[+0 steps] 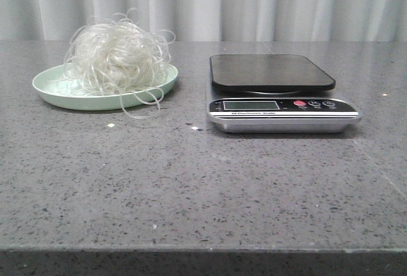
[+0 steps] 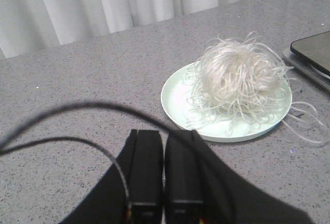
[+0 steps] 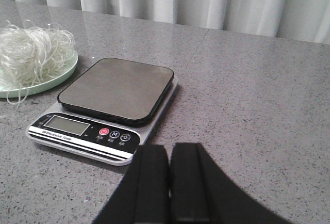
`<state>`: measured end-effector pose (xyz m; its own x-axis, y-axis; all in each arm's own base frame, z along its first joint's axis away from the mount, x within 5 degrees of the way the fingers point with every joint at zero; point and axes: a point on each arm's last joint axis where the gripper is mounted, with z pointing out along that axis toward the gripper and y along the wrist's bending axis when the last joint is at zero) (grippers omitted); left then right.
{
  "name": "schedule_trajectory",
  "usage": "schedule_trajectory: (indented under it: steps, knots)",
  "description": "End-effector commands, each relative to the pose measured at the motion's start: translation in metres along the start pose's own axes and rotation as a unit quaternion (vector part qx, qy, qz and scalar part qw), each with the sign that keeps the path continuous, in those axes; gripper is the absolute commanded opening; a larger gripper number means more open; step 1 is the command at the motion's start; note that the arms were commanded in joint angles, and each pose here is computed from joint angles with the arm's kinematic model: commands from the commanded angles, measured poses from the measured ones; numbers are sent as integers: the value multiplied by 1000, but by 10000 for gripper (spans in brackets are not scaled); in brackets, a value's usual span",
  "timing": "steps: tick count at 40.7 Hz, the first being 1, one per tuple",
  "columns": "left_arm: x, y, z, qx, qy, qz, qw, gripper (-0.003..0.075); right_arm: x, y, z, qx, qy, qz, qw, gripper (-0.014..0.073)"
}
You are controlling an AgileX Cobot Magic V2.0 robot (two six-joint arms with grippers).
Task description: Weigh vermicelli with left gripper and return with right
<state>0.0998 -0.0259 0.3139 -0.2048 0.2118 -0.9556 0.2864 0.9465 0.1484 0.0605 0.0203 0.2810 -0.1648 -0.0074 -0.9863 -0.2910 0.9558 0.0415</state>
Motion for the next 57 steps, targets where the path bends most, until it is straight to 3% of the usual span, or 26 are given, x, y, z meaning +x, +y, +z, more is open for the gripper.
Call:
schedule_trajectory:
  steps: [1, 17, 28, 38, 50, 57]
  knots:
    - [-15, 2, -2, -6, -49, -7, 999, 136, -15, -1, -2, 5, -46, -2, 999, 152]
    - [-15, 2, -2, -4, -53, -18, 998, 136, -15, -1, -2, 5, -46, -2, 999, 152]
    - [-11, 17, -12, -85, -79, -52, 992, 136, -15, -1, -2, 5, -46, -2, 999, 152]
    - [34, 12, -27, -136, -129, -68, 980, 136, -15, -1, -2, 5, -46, -2, 999, 152]
    - [112, -3, -23, -152, -150, -68, 975, 136, -15, -1, -2, 5, -46, -2, 999, 152]
    - [118, -4, -21, -149, -134, -69, 977, 136, -14, -1, -2, 5, -44, -2, 999, 152]
